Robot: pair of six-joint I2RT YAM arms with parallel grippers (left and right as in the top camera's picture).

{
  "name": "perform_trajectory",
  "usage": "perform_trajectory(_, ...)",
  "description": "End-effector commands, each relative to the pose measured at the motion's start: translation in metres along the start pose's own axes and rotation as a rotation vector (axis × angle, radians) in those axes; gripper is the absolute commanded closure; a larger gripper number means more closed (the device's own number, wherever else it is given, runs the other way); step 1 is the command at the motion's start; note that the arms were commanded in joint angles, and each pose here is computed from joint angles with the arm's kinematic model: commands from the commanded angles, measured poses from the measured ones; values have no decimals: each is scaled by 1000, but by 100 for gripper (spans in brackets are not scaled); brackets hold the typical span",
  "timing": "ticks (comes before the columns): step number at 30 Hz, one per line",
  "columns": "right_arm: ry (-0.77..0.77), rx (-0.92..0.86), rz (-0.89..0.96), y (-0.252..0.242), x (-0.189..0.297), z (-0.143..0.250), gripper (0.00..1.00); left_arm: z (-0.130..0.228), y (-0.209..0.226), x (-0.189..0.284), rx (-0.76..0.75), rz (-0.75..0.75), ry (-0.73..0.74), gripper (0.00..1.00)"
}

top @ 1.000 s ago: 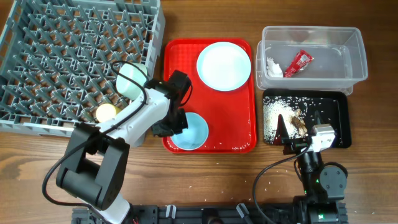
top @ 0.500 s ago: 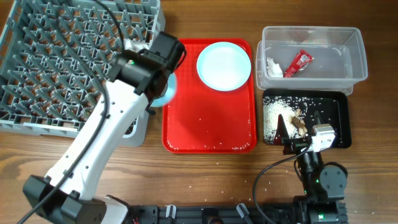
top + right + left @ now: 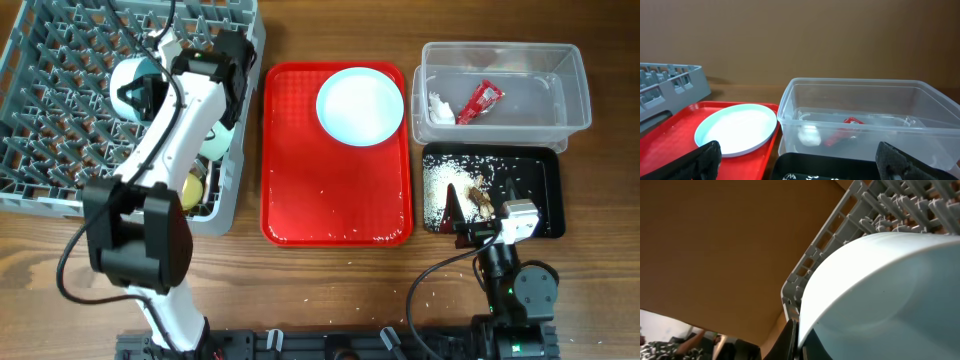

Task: Sort waste into correct bins and load items into the dishwasher rack
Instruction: 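Place the light blue bowl into the grey dish rack, then grasp the white plate edge with the left gripper and lift it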

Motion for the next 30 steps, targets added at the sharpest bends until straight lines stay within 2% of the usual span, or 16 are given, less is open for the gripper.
perform_trajectory(1, -9, -5, -6, 0, 0, -1, 0, 4, -21, -14, -41, 2, 38, 96)
perform_trajectory(8, -9, -5, -6, 0, 0, -1, 0, 15, -60, -15, -59, 165, 121, 96)
perform_trajectory(14, -9, -5, -6, 0, 0, -1, 0, 15, -61, -7, -120, 167, 96, 92)
perform_trajectory(15, -9, -5, -6, 0, 0, -1, 0, 14, -62, -3, -123, 171, 88, 88)
perform_trajectory(17, -9, -5, -6, 0, 0, -1, 0, 13, -66, 10, -132, 191, 61, 68)
perform_trajectory(20, -9, -5, -6, 0, 0, -1, 0, 12, -67, 20, -143, 198, 40, 44)
perform_trajectory(22, -9, -5, -6, 0, 0, -1, 0, 6, -55, 23, -117, 203, 33, 16)
perform_trajectory(23, -9, -5, -6, 0, 0, -1, 0, 0, -41, 27, -77, 214, 26, 6)
perform_trajectory(24, -9, -5, -6, 0, 0, -1, 0, -8, -25, 33, -27, 259, 24, 0)
perform_trajectory(26, -9, -5, -6, 0, 0, -1, 0, -19, 1, 49, 65, 399, 30, 0)
perform_trajectory(30, -9, -5, -6, 0, 0, -1, 0, -21, 37, 95, 201, 871, 54, 0)
Point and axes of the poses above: each gripper's point midway between its finger pads, its own x axis back along the fingers, its own y axis along the line the jaws close on, z = x × y, the point moved 7 cm from there along x, back along the fingers, and after that the axes turned 9 degrees about -x, right-handed, at the moved point
